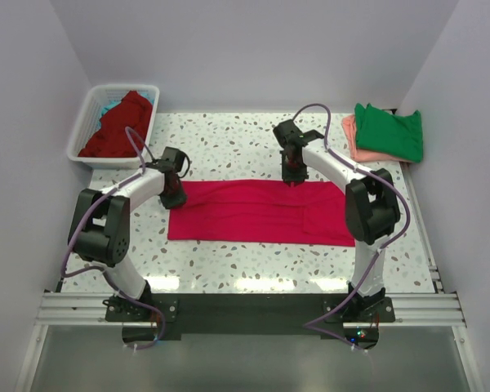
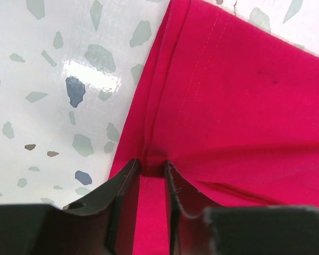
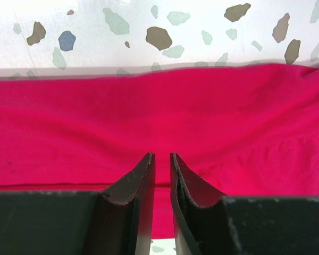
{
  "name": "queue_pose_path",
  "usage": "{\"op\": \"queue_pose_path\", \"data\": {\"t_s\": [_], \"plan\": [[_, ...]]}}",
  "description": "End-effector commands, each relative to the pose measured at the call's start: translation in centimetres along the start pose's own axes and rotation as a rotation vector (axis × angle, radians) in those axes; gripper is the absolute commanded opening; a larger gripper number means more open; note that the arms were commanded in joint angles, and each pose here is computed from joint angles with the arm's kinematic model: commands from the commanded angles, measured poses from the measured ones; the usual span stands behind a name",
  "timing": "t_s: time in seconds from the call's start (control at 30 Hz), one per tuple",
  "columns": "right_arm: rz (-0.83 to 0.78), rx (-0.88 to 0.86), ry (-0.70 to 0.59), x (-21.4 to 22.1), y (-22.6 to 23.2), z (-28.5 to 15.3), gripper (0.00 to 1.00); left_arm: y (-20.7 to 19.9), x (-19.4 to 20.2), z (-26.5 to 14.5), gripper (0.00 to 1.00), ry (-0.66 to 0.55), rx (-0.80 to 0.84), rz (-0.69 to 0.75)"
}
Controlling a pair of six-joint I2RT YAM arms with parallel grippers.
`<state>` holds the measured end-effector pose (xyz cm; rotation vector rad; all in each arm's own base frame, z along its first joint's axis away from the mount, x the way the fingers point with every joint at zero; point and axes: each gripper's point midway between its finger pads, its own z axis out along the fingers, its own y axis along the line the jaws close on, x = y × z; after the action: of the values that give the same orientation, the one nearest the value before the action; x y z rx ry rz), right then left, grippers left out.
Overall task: Fold and stack the t-shirts
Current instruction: Fold the tshirt
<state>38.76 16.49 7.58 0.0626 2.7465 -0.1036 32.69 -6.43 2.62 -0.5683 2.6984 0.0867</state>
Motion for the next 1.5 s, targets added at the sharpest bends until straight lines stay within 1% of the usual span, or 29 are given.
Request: {"op": "queue_pose_path", "data": {"t_s": [0.0, 0.03, 0.07, 0.2, 0.33, 0.37, 0.43, 0.47, 0.5, 0.73, 1.03, 1.3, 1.47], "plan": [[-0.019, 0.013, -0.015, -0.1, -0.4, -0.9, 0.21, 0.0, -0.8, 0.5, 0.25, -0.042, -0.019, -0.014], [-0.02, 0.015, -0.015, -0.1, -0.4, -0.9, 0.21, 0.1, -0.9, 0.5, 0.24, -0.043, -0.022, -0.014], [-0.016, 0.014, -0.016, -0.1, -0.4, -0.9, 0.2, 0.1, -1.0, 0.5, 0.2, -0.049, -0.024, -0.014], [-0.015, 0.01, -0.013, 0.1, -0.4, -1.0, 0.2, 0.5, -1.5, 0.1, 0.15, -0.067, -0.047, -0.018], [-0.009, 0.004, -0.009, 0.3, -0.4, -0.9, 0.19, 0.8, -2.0, -0.3, 0.17, -0.082, -0.068, -0.015], [-0.009, 0.005, -0.01, 0.3, -0.4, -1.0, 0.19, 0.9, -2.1, -0.5, 0.2, -0.086, -0.071, -0.016], [-0.006, 0.006, -0.009, 0.5, -0.5, -0.9, 0.19, 0.9, -2.4, -0.8, 0.23, -0.095, -0.07, -0.014], [-0.006, 0.003, -0.007, 0.5, -0.4, -0.9, 0.19, 0.9, -2.5, -0.9, 0.27, -0.099, -0.069, -0.015], [-0.01, 0.004, -0.005, 0.6, -0.4, -0.8, 0.19, 0.8, -2.6, -1.0, 0.27, -0.103, -0.065, -0.015], [-0.008, 0.005, -0.002, 0.9, -0.6, -0.9, 0.18, 0.5, -2.2, -0.6, 0.27, -0.093, -0.045, -0.015], [-0.01, 0.003, -0.003, 0.9, -0.6, -1.1, 0.18, -0.5, -2.5, -0.8, 0.27, -0.122, 0.022, -0.039], [-0.01, 0.009, 0.001, 1.1, -0.8, -1.0, 0.18, -1.3, -2.0, -0.3, 0.27, -0.094, 0.056, -0.037], [-0.009, 0.015, -0.001, 1.1, -0.9, -1.0, 0.18, -1.2, -1.7, 0.1, 0.22, -0.08, 0.046, -0.03]]}}
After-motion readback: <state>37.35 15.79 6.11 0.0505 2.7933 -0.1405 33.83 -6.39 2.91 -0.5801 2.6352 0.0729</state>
